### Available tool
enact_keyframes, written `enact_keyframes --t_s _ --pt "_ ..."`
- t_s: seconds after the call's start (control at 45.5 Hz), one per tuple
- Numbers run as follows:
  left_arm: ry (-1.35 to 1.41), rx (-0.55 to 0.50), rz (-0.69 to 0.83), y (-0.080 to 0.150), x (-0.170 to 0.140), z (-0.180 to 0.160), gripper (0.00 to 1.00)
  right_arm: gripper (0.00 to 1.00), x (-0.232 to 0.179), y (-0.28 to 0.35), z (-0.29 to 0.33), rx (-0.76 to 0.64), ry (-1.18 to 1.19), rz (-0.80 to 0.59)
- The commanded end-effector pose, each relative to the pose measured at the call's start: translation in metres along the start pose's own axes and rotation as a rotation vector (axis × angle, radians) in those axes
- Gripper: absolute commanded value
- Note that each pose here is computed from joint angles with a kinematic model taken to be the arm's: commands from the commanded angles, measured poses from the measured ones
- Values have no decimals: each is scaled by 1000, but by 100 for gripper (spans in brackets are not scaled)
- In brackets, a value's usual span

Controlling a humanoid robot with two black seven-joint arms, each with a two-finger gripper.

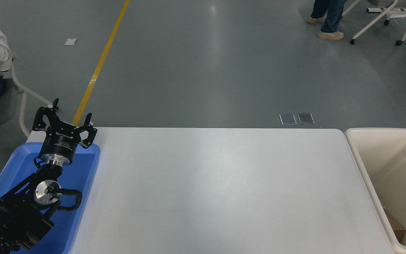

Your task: Pick up paper ball place in dustbin

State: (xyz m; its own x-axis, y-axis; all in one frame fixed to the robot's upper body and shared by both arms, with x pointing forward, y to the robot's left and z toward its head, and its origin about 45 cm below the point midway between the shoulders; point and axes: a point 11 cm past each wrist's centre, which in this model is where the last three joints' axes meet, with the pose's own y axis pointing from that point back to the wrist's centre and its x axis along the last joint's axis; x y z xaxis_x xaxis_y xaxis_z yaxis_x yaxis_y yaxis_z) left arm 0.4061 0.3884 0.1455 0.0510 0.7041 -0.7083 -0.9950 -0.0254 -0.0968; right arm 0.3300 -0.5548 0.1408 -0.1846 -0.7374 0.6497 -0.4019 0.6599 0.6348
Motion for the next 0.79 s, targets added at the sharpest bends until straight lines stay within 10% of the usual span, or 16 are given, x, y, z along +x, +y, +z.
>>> enact_keyframes --t_s 0.0,0.066,0.088,0.769 --pt "0 1 -1 0 0 0 99 45 -18 -13 42 -76 -6 23" --pt "0 1 0 0 0 0 99 97 -18 -13 42 -76 -6 23" --pt "0 0 -1 0 0 0 99 100 -19 -13 42 -77 -7 21" --pt "0 0 0 0 0 0 99 100 -26 7 -26 42 -38 -33"
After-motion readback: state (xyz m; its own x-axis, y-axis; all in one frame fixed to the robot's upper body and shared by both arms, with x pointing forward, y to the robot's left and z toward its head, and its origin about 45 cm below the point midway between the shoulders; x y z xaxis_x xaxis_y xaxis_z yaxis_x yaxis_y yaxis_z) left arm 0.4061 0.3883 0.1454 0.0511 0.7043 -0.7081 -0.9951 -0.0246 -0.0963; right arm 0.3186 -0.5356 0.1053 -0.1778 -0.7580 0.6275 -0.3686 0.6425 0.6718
